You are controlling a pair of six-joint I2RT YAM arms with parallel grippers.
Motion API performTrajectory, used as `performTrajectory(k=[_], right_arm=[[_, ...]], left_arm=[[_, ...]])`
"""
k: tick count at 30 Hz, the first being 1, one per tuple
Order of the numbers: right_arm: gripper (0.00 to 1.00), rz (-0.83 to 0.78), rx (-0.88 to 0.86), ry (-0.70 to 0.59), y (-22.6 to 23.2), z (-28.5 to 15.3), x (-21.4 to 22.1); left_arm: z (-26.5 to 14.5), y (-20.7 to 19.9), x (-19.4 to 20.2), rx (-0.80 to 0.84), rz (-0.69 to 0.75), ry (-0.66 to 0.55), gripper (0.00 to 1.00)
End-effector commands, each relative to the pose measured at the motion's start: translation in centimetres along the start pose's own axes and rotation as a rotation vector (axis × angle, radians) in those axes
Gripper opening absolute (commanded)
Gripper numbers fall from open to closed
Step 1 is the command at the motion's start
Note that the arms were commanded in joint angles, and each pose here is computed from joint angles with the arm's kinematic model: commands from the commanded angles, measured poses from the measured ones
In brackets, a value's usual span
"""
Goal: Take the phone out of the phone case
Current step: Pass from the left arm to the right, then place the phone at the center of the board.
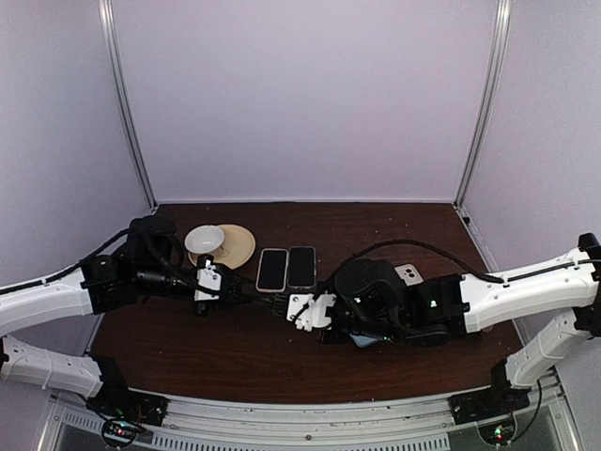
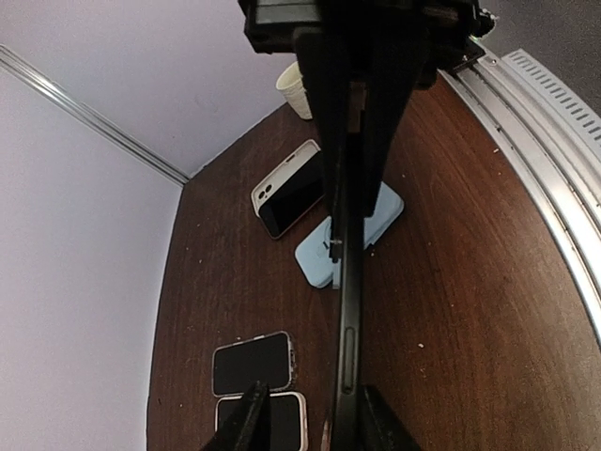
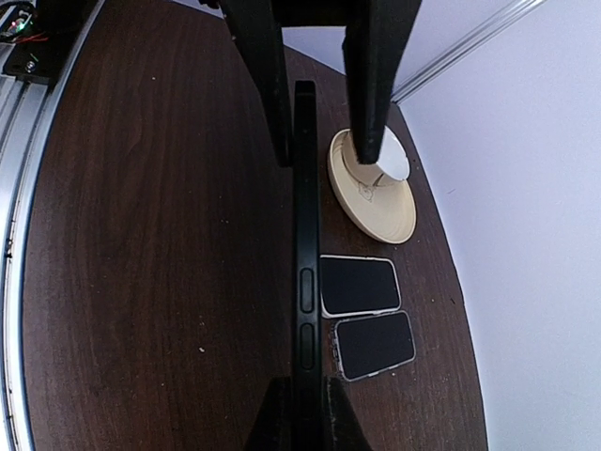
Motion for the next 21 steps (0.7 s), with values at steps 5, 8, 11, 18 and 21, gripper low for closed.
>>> performTrajectory(k=[5,8,11,18,21], right_arm=[[0.00,0.023,0.109,0.041,-2.3,0.0,0.3],[0.00,0.036,0.144,0.074,-3.0,0.2,1.3],[0.00,0.058,0.213,0.127,-4.3,0.5,2.8],[0.00,0.176,0.379,0.225,-8.4,0.6,6.7],[0.00,0.250,0.431,0.276,-10.4,0.8,9.1]], left_arm=[[-0.9,2.6,-2.5,-0.112,0.044,-0.088,0.67],[-0.9,2.7,-2.4,-0.121,0.045,-0.085,0.75],[-1.0,2.9,-2.4,-0.140,0.051,-0.086,0.76],[-1.0,3.1,-1.9,-0.176,0.047,-0.072,0.78],[-1.1,3.8,-2.2,-0.213,0.045,-0.080,0.80]])
Point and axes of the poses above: each gripper's point midway between its finger pads, its own z axis out along the fingers, its own y axis along the line the jaws close on, x = y × z, the point moved 3 cm from there along -z, back along the fingers, and after that the axes turned 4 degrees about -z, right-handed, at the moved point
